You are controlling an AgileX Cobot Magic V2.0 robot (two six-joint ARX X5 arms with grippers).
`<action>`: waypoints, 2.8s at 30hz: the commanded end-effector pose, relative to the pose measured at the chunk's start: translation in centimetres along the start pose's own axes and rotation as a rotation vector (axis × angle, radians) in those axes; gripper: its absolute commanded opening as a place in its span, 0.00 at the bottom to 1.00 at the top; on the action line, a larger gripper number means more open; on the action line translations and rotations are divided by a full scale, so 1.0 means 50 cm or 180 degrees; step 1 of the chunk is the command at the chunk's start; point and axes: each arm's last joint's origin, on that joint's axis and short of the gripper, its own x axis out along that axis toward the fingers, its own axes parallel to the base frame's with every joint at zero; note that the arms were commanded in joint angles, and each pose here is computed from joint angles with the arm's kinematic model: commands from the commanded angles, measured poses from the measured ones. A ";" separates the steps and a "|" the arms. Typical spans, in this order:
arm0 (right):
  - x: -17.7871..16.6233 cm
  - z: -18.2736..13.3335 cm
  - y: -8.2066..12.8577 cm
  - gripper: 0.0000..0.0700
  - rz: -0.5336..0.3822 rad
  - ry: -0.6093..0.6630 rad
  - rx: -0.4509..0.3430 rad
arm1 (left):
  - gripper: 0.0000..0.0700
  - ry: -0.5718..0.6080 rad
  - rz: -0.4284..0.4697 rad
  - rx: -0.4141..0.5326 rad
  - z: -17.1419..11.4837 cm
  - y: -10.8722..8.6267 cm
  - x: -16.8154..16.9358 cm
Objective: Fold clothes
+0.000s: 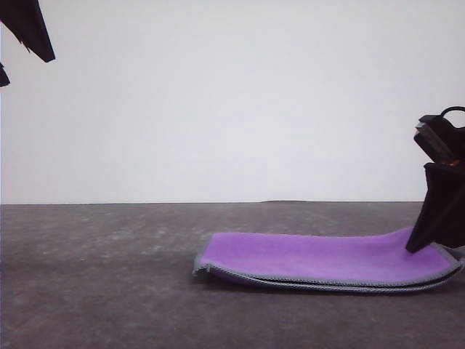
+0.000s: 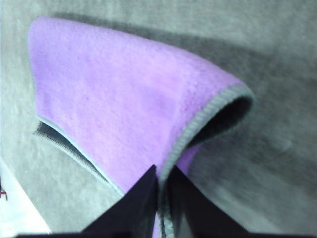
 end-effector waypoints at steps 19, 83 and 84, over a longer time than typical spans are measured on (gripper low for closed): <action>0.149 0.027 0.175 0.01 0.0591 -0.0098 -0.0534 | 0.56 -0.0094 -0.0007 -0.0033 0.009 -0.001 0.002; -0.194 -0.087 0.157 0.48 -0.1748 -0.1069 -0.0685 | 0.56 -0.0221 0.0198 -0.0269 0.023 0.039 0.007; -0.193 -0.087 0.157 0.44 -0.1748 -0.1061 -0.0681 | 0.56 -0.0221 0.0198 -0.0270 0.023 0.039 0.007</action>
